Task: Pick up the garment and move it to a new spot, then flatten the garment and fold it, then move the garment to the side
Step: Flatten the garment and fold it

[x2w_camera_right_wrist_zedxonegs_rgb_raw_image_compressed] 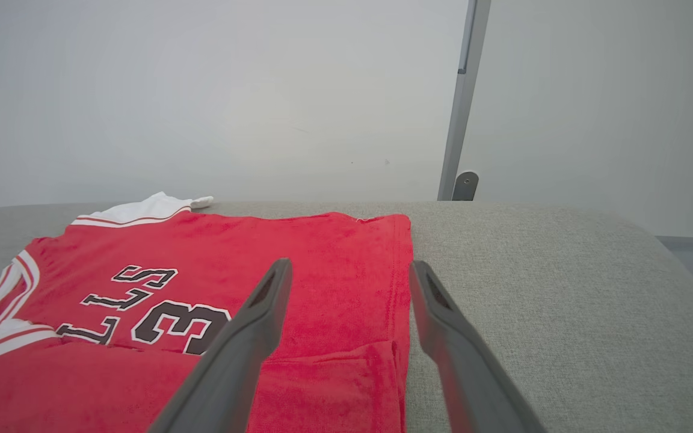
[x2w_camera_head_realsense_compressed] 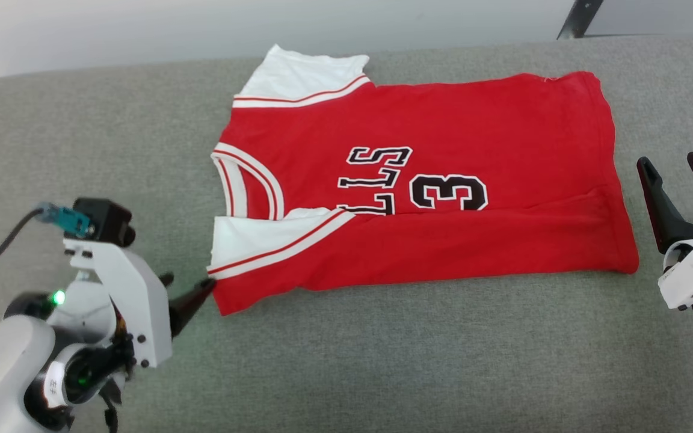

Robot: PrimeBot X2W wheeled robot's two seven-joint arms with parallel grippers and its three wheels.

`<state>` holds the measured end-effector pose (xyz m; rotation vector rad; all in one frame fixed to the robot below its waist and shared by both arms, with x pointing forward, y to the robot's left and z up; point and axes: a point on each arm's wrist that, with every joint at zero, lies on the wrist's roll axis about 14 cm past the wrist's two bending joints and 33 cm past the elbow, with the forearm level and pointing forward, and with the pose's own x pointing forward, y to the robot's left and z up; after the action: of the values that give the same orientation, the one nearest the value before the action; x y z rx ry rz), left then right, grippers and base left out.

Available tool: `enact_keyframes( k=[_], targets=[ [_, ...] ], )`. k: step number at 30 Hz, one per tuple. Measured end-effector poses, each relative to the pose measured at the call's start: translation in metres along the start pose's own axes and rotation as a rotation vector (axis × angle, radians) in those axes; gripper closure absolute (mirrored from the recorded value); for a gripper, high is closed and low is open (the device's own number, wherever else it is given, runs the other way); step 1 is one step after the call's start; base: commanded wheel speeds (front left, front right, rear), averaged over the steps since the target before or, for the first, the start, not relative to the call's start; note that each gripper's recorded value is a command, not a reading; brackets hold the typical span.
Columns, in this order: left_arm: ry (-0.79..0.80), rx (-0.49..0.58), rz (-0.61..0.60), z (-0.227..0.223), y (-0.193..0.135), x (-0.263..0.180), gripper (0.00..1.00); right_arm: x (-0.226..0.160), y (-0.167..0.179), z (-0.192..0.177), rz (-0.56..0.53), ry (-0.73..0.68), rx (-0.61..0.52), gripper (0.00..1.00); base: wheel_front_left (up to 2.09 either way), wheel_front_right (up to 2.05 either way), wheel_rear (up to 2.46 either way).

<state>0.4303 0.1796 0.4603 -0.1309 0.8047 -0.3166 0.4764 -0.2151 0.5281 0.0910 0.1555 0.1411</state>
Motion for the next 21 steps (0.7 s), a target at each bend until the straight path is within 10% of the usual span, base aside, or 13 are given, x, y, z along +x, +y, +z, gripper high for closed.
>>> enact_keyframes(
  k=[19,21],
  targets=[
    [0.240,-0.224,-0.121,-0.041,-0.009,0.050,0.00,0.004,-0.015,-0.020,-0.043,0.046,0.013,0.00,0.00,0.00,0.00],
    [0.250,-0.221,-0.120,-0.044,-0.009,0.053,0.60,0.003,-0.017,-0.021,-0.050,0.049,0.012,0.00,0.00,0.00,0.00]
  ],
)
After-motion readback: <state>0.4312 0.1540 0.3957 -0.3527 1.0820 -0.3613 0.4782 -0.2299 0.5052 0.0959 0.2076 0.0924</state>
